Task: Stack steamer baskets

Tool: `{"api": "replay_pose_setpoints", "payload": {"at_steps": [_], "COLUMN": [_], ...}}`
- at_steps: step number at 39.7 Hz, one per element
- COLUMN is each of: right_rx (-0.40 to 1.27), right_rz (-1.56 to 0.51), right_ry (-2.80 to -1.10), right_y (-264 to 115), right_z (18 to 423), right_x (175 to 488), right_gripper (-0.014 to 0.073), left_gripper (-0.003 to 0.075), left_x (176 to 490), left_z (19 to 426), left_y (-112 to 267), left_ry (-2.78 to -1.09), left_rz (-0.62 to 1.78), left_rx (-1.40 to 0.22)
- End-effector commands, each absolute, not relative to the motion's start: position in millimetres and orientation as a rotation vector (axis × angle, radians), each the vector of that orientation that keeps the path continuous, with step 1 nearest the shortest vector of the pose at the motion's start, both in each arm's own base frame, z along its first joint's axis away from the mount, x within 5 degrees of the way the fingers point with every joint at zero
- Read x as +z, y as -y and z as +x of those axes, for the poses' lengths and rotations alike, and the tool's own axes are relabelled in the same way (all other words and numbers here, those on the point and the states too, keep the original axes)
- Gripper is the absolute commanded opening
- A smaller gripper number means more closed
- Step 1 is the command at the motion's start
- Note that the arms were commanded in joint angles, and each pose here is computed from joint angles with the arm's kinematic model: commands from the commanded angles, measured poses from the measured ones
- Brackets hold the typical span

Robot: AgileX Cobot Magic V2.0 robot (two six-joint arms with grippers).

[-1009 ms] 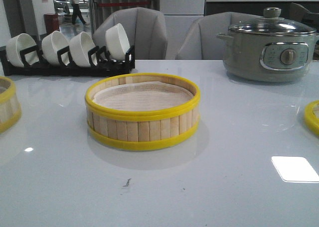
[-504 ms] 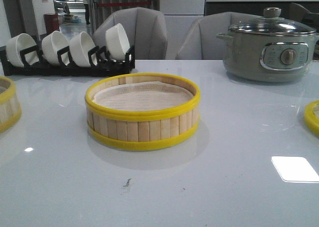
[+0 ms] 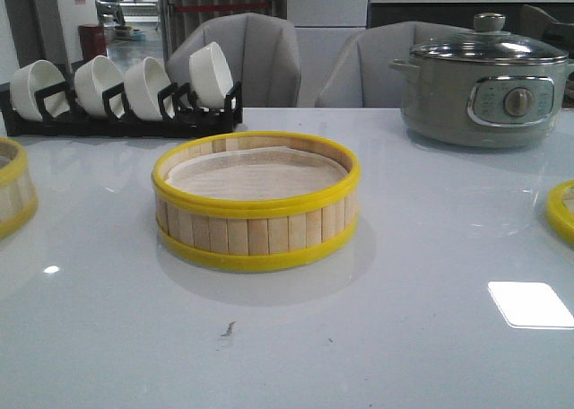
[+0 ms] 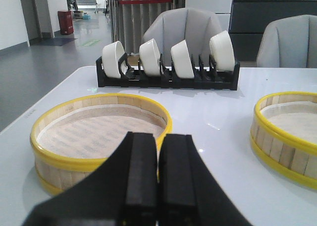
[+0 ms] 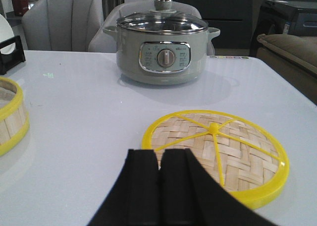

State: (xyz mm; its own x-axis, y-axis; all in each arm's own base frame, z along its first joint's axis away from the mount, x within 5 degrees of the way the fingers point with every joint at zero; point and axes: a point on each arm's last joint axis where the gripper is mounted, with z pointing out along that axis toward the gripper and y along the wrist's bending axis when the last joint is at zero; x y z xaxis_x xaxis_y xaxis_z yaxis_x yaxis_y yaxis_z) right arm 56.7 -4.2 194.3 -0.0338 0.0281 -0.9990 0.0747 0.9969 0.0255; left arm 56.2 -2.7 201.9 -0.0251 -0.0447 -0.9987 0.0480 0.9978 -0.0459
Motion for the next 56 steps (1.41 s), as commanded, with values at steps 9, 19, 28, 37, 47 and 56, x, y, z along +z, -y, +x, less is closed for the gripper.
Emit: {"api": "replay_pose_setpoints", "payload": {"at_steps": [9, 19, 28, 37, 47, 56], "right_rx": [-0.053, -0.053, -0.053, -0.053, -0.053, -0.053], "right_rz": [0.070, 0.070, 0.070, 0.070, 0.070, 0.070], "right_ry": [-1.477, -1.477, -1.477, -1.477, -1.477, -1.477], "right_y": [4, 4, 4, 4, 4, 4], "right_z": [54, 54, 54, 54, 54, 54], "right_x": [209, 209, 209, 209, 209, 209], "right_gripper": [0.0024, 0.0024, 0.0024, 0.0024, 0.0024, 0.0024], "left_gripper": [0.0085, 0.0085, 0.0085, 0.0085, 0.0085, 0.0085], "left_x": [311, 420, 444, 442, 441, 444], "left_z": [85, 155, 196, 202, 203, 204], "left_y": [8, 13, 12, 13, 13, 13], "left_ry": [-1.552, -1.869, -2.058, -2.068, -2.061, -2.039], "left_rz": [0.006, 0.063, 0.068, 0.070, 0.074, 0.075], "left_rx": [-0.144, -0.040, 0.040, 0.046, 0.053, 0.051]}}
